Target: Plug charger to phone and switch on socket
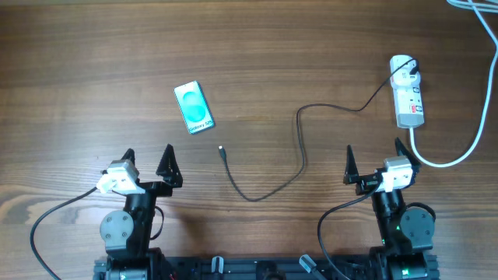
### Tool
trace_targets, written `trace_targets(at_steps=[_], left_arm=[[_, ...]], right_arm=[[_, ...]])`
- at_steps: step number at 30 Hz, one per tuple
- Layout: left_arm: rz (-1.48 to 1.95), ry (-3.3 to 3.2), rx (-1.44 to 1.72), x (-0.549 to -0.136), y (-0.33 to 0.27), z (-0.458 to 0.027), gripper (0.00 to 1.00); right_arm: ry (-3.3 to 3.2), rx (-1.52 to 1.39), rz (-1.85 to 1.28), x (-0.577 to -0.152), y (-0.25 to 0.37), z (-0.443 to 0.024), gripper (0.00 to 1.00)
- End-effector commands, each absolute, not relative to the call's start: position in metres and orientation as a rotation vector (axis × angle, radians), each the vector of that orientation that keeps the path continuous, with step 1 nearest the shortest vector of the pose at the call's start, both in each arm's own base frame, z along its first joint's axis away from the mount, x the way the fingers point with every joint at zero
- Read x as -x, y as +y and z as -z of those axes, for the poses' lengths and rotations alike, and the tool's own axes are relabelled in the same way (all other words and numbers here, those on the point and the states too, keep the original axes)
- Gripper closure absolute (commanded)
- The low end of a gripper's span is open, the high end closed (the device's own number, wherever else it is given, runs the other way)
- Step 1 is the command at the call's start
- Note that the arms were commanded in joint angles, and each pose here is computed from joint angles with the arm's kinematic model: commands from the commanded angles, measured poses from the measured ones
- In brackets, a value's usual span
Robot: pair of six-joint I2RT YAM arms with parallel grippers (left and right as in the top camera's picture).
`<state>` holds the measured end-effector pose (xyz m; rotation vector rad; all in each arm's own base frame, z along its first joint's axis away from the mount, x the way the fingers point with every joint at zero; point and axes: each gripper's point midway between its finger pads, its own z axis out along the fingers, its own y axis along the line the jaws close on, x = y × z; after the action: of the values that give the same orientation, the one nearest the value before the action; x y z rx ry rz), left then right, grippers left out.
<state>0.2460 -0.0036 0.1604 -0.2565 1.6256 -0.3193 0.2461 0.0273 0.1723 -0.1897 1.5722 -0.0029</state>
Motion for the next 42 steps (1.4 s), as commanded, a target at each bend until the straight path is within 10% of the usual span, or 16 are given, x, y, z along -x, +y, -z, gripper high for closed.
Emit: trace_targets(at_steps=[1,42], left_arm=[[0.297,1.630,0.242,-0.246,-0.003,-0.158,0.00],[0.343,1.550,0.224,-0.233,-0.009,-0.219,0.00]], right_arm=[[1.558,0.201,0.004,-0.245,0.028,-0.175,0.00],[1.558,0.201,0.004,-0.245,0.028,-0.175,0.00]])
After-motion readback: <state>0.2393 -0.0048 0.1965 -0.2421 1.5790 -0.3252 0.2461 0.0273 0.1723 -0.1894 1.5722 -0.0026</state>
